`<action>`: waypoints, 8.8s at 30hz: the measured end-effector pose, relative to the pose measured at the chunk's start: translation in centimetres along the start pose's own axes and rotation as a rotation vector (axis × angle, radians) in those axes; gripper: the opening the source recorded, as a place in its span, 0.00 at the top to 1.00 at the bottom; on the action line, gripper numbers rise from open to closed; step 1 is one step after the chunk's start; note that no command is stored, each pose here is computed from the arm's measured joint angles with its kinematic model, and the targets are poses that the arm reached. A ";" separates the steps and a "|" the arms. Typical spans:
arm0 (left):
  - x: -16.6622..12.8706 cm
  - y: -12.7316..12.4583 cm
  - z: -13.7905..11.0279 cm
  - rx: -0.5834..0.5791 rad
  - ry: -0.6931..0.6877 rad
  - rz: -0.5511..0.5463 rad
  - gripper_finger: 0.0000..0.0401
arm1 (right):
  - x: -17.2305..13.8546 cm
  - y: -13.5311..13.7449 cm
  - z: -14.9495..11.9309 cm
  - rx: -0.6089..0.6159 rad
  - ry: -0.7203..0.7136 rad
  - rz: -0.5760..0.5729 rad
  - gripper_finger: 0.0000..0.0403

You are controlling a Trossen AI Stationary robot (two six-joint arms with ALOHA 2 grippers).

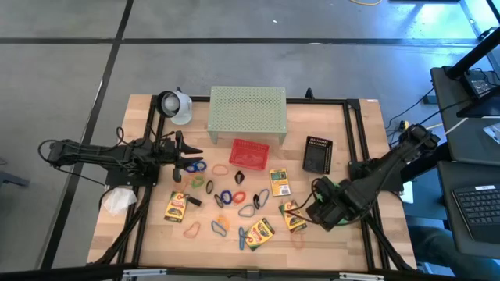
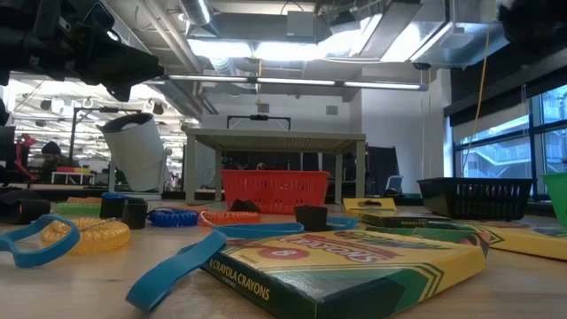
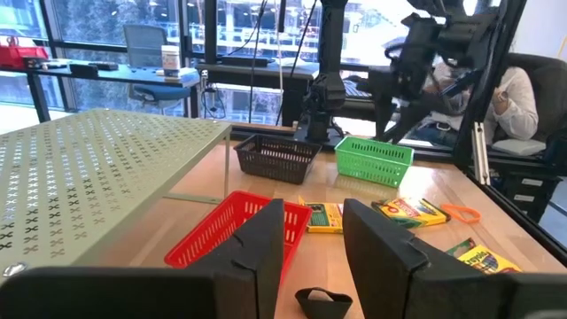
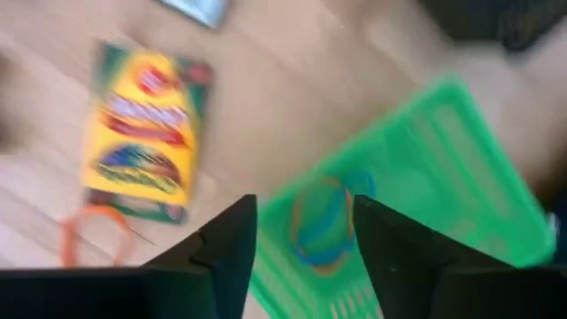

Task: Pick & Place Office Desk Supplies
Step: Put the crayon box into the black bin

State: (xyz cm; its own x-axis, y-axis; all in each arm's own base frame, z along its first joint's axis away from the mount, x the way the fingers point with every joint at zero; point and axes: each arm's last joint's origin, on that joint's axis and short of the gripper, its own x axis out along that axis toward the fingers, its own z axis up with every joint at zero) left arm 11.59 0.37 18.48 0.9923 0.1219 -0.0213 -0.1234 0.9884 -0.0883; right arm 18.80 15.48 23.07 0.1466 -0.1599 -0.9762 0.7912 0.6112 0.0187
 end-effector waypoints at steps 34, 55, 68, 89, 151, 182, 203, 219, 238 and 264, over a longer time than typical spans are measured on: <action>0.0 -0.1 0.4 0.014 -0.037 -0.010 0.72 | 7.7 1.1 19.0 -0.515 -0.070 0.176 0.56; 0.0 -0.1 0.4 0.000 -0.036 -0.014 0.72 | 11.3 1.2 20.1 -0.583 0.002 0.166 0.64; 0.0 -0.1 0.4 0.003 -0.035 -0.014 0.72 | 13.5 1.3 19.8 -0.565 0.065 0.138 0.64; 0.0 -0.1 0.4 0.003 -0.036 -0.013 0.72 | 12.5 1.4 20.3 -0.495 0.149 0.171 0.80; 0.0 -0.1 0.3 0.015 -0.033 -0.037 0.72 | 14.5 0.5 22.2 -0.620 0.263 0.337 0.80; 0.0 -0.1 0.4 0.023 -0.034 -0.035 0.72 | 4.0 1.4 21.2 -0.464 0.125 0.205 1.00; 0.0 -0.1 0.4 0.018 -0.034 -0.036 0.72 | -6.0 -3.4 17.3 -0.282 -0.038 -0.051 1.00; 0.0 -0.1 0.4 0.004 -0.033 -0.038 0.72 | -2.9 -7.0 13.5 -0.151 -0.046 -0.174 1.00; 0.0 -0.1 0.4 0.003 -0.034 -0.037 0.72 | 0.0 -7.3 12.7 -0.158 -0.005 -0.102 1.00; 0.0 -0.1 0.4 0.004 -0.034 -0.036 0.72 | 3.3 -8.5 13.0 -0.142 0.054 -0.088 1.00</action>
State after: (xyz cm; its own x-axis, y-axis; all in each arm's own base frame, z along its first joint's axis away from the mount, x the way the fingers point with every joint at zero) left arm 11.61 0.28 18.86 0.9959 0.0893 0.0154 -0.0877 0.9926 -0.0846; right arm 20.30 -0.33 22.56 0.0456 -0.1785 -0.9829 0.7076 0.7003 -0.0944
